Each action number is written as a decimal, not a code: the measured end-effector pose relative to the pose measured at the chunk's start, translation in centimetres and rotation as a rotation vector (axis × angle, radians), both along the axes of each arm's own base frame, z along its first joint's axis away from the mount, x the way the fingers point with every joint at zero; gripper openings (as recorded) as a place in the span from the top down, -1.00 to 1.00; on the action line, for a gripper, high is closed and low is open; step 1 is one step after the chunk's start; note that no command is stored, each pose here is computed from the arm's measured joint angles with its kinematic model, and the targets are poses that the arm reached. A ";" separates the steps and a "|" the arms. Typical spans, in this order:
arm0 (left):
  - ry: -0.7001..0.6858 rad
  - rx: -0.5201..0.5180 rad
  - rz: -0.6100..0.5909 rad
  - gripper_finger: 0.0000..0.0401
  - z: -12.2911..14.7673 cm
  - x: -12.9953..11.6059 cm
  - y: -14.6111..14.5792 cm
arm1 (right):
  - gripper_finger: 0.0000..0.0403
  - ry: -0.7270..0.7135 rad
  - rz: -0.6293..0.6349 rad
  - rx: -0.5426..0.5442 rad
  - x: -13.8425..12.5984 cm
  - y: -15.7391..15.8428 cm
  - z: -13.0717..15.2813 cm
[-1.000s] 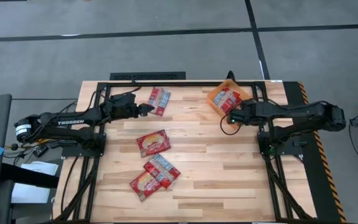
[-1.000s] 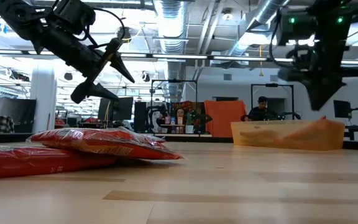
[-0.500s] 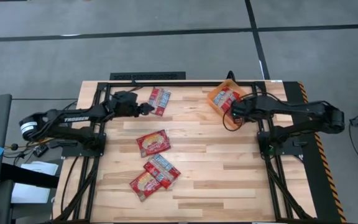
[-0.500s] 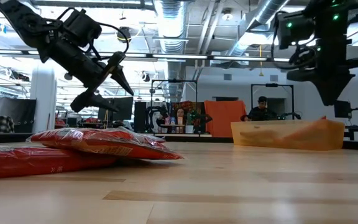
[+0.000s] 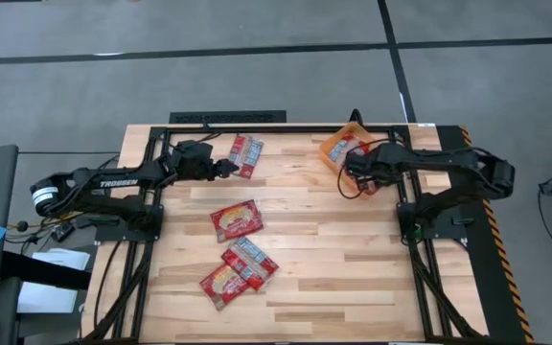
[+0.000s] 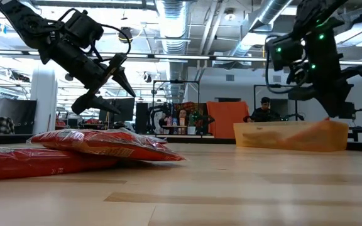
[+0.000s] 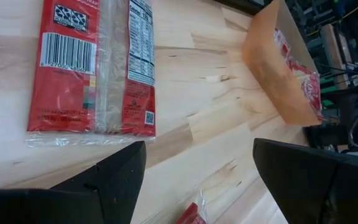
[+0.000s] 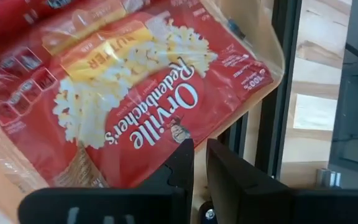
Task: Sort popcorn bags into baskets
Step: Put the red popcorn bag into the orange bin
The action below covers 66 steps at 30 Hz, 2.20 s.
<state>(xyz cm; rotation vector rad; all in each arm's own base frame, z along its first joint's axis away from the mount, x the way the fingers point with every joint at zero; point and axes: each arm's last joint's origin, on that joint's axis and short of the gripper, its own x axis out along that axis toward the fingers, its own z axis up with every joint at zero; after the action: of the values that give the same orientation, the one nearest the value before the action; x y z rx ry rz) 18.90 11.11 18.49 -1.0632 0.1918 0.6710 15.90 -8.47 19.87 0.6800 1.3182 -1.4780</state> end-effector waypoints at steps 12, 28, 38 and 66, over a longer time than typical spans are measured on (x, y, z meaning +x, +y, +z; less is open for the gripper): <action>0.000 0.000 0.000 -0.41 0.0 0.0 0.0 | 0.67 0.051 -0.009 0.036 1.5 -0.8 -2.3; -0.012 0.060 0.013 -0.41 0.4 -0.1 0.5 | 0.67 -0.094 -0.022 -0.014 2.5 -2.3 -2.3; 0.149 0.142 0.041 -0.41 0.5 -0.5 5.4 | 0.67 -0.308 0.052 -0.114 2.1 -1.1 3.2; 0.562 0.084 -0.264 -0.41 -0.7 4.7 12.8 | 0.67 -0.437 0.102 -0.181 2.2 0.9 5.0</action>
<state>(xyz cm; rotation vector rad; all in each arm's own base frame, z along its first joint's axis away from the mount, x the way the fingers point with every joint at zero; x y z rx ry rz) 23.57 23.89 17.77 -0.7304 0.7693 0.7175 18.06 -7.54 24.82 0.7532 0.8612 -1.2583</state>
